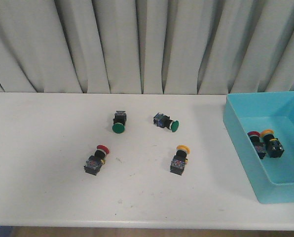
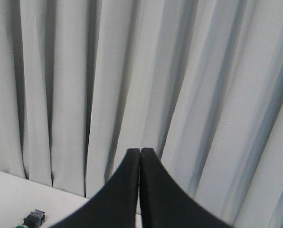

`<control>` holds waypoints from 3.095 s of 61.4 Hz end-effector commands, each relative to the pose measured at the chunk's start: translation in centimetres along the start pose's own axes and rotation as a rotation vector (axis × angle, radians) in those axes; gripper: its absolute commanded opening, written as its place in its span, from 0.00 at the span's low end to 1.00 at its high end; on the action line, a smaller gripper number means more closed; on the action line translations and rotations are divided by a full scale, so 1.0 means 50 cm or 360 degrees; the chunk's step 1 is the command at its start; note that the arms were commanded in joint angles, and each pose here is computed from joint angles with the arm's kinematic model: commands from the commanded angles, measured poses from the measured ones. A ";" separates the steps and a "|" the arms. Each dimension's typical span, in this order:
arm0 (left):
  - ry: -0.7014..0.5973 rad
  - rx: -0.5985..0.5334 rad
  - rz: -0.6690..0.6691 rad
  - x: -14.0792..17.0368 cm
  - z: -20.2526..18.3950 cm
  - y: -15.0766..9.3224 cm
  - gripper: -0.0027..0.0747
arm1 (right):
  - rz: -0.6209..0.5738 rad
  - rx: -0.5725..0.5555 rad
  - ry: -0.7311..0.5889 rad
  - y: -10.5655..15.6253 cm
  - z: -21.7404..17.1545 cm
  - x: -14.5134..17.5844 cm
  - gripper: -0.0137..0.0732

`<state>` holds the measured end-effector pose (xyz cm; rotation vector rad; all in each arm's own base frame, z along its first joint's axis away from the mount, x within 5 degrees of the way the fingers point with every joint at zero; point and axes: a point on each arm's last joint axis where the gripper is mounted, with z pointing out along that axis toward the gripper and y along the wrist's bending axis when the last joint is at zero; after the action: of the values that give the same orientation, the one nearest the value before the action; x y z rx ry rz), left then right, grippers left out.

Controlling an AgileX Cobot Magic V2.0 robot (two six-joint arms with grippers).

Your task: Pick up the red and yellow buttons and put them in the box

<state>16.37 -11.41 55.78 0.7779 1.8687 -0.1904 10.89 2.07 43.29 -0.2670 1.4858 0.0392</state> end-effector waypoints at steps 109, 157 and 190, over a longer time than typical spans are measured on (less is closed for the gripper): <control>-0.0532 -0.0843 -0.0496 0.624 0.022 -0.047 0.02 | 0.0025 0.0042 -0.0150 -0.006 -0.004 -0.028 0.15; -0.0797 -0.0939 -0.0535 0.778 0.042 -0.109 0.02 | 0.0024 0.0044 -0.0150 -0.006 -0.004 -0.028 0.15; -0.0661 -0.0910 -0.0574 0.791 0.050 -0.111 0.02 | 0.0024 0.0044 -0.0150 -0.006 -0.004 -0.028 0.15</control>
<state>5.67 -0.09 19.92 0.0072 1.5609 -0.0177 10.88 2.09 43.31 -0.2590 1.4844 0.0510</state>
